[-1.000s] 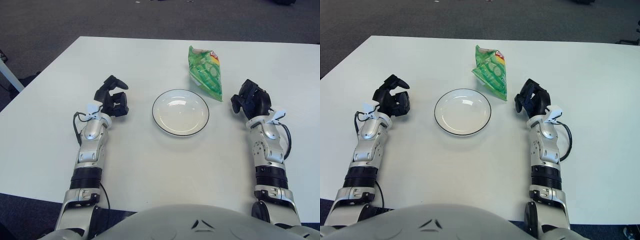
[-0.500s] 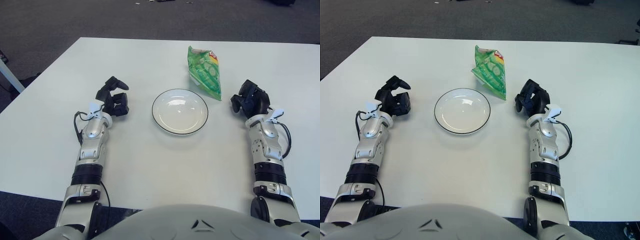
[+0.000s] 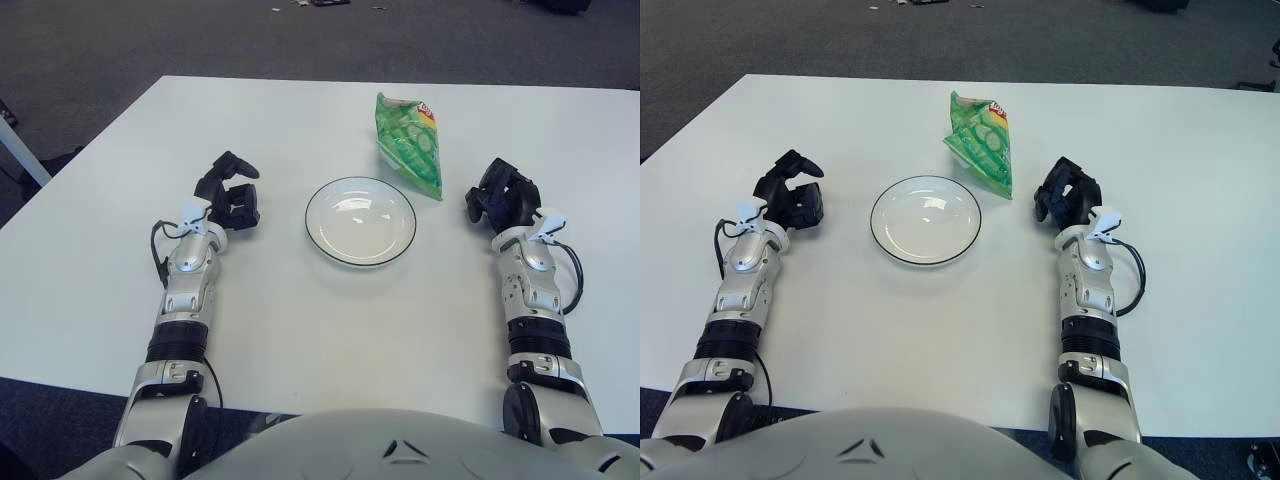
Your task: Put the snack into the plate.
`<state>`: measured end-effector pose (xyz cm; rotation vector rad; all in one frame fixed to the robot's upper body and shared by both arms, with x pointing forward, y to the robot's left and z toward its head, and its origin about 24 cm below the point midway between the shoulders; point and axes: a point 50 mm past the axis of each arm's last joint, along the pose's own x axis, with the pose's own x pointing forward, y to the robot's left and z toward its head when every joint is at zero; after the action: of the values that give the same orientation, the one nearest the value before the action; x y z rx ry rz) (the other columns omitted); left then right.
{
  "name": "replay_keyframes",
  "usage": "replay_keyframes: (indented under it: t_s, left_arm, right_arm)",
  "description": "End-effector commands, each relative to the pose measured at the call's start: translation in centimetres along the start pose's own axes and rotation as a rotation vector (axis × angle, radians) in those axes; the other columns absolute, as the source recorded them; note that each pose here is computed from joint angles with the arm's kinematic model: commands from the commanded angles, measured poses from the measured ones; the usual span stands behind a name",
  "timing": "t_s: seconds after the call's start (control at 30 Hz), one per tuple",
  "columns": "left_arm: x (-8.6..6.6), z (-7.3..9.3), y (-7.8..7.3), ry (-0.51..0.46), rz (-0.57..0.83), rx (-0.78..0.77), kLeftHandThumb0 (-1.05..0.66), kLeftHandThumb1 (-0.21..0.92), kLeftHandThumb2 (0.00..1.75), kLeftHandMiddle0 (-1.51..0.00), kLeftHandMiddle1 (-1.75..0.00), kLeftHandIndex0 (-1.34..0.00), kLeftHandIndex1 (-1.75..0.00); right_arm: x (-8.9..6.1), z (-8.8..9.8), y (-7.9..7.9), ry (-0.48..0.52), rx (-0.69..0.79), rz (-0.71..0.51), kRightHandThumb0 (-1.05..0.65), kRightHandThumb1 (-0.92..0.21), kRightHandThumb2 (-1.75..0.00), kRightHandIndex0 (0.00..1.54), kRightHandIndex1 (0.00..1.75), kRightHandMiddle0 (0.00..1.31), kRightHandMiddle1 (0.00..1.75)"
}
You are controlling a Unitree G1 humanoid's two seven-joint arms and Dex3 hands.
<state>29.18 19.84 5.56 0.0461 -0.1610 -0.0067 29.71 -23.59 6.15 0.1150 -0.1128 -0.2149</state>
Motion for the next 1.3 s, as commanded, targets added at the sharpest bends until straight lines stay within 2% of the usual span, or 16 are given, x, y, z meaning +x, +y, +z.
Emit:
replay_keyframes:
  t_s: [0.0, 0.17, 0.6, 0.77, 1.03, 1.27]
  left_arm:
    - [-3.2, -4.3, -1.2, 0.170, 0.012, -0.057, -0.47, 0.36, 1.27, -1.23, -1.75, -0.58, -1.75]
    - [-3.3, -4.3, -1.4, 0.164, 0.004, -0.065, -0.47, 0.35, 1.27, -1.23, -1.75, -0.58, -1.75]
    - [-3.5, -4.3, -1.6, 0.157, 0.011, -0.085, -0.47, 0.36, 1.27, -1.23, -1.75, -0.58, -1.75]
    - [-3.5, -4.4, -1.6, 0.160, 0.019, -0.087, -0.47, 0.36, 1.26, -1.23, -1.75, -0.58, -1.75]
    - [-3.5, -4.4, -1.7, 0.160, 0.032, -0.090, -0.47, 0.36, 1.26, -1.23, -1.75, -0.58, -1.75]
    - [-3.5, -4.4, -1.6, 0.163, 0.031, -0.094, -0.47, 0.36, 1.26, -1.23, -1.75, -0.58, -1.75]
  right_arm:
    - [-1.3, -1.5, -0.8, 0.087, -0.019, -0.043, -0.45, -0.50, -1.12, 1.20, 1.75, 0.58, 1.75]
    - [-0.5, 0.1, -0.9, 0.076, -0.059, -0.043, -0.43, -0.49, -1.10, 1.09, 1.75, 0.49, 1.75]
    - [2.3, 4.4, -1.2, 0.054, -0.166, 0.012, -0.42, -0.50, -1.08, 1.04, 1.75, 0.47, 1.75]
    - [2.9, 5.9, -1.1, 0.029, -0.223, 0.038, -0.42, -0.53, -1.05, 1.01, 1.75, 0.45, 1.75]
    - [3.8, 9.5, -1.3, -0.031, -0.316, 0.077, -0.41, -0.56, -1.01, 0.97, 1.75, 0.42, 1.75]
    - [4.3, 11.2, -1.3, -0.051, -0.368, 0.093, -0.40, -0.58, -0.98, 0.92, 1.75, 0.41, 1.75]
